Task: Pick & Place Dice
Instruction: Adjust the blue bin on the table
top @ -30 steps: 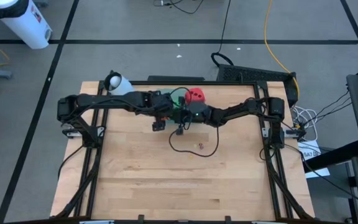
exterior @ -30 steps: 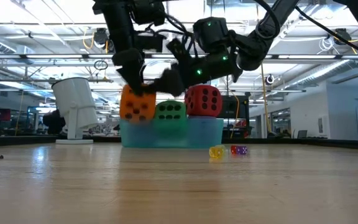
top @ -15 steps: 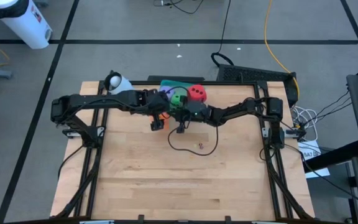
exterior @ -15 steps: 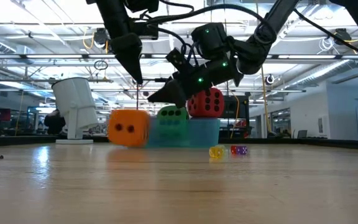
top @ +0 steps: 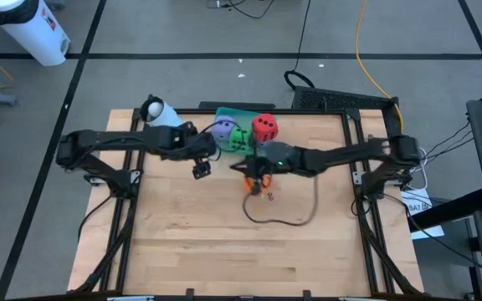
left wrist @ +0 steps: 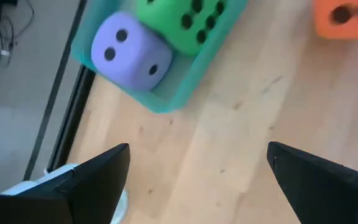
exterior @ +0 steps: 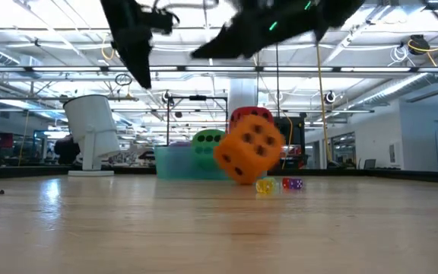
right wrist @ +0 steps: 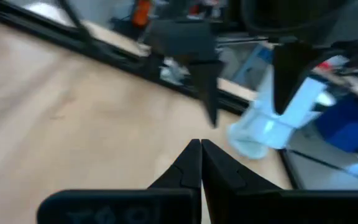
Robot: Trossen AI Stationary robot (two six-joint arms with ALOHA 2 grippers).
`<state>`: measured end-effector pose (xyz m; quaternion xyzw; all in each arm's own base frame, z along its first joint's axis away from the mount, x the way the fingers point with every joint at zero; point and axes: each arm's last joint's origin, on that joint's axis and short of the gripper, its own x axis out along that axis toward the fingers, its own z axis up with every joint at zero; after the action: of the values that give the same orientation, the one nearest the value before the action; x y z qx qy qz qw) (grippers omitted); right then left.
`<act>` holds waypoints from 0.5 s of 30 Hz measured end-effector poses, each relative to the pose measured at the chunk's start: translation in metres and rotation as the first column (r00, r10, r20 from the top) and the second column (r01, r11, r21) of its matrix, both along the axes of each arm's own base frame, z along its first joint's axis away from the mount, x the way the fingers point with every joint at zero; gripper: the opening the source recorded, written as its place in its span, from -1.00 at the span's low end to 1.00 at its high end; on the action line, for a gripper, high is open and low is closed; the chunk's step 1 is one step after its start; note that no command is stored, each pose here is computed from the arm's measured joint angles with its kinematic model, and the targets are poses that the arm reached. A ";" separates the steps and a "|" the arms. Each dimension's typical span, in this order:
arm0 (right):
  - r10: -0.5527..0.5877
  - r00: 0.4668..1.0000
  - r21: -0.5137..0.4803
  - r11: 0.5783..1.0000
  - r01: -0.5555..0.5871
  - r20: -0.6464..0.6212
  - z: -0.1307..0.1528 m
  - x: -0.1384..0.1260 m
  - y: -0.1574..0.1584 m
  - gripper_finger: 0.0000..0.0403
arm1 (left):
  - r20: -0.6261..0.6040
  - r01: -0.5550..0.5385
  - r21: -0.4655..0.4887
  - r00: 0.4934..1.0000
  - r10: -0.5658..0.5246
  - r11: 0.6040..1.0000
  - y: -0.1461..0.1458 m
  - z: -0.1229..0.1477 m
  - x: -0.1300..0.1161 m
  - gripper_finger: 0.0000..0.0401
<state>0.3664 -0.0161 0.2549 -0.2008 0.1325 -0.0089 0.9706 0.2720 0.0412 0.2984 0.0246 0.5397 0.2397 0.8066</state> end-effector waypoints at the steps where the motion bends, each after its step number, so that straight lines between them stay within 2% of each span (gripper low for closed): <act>1: 0.020 0.999 0.009 1.000 -0.019 -0.032 0.009 -0.010 0.008 -1.00 | 0.027 0.002 0.000 1.000 -0.002 1.000 -0.007 0.004 -0.004 0.92; 4: 0.070 0.990 0.063 0.996 -0.063 -0.120 0.035 -0.044 0.030 -1.00 | 0.129 0.016 0.000 0.991 -0.016 1.000 -0.030 0.009 -0.012 0.74; 8: 0.119 0.964 0.153 0.985 -0.085 -0.237 0.053 -0.089 0.052 -1.00 | 0.269 0.060 0.006 0.961 -0.060 0.998 -0.058 0.001 -0.019 0.37; 11: 0.073 0.961 0.171 0.985 -0.027 -0.268 0.051 -0.118 0.065 -1.00 | 0.355 0.138 0.001 0.926 -0.129 0.990 -0.074 -0.016 -0.018 0.02; 15: -0.085 0.956 0.120 0.985 0.123 -0.282 0.027 -0.152 0.072 -1.00 | 0.507 0.245 0.023 0.833 -0.223 0.969 -0.086 -0.042 -0.008 -0.48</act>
<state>0.2144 0.0557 0.2816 -0.1262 0.2771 -0.0231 0.9522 0.2642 -0.0444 0.2567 0.0097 0.3073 0.1257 0.9432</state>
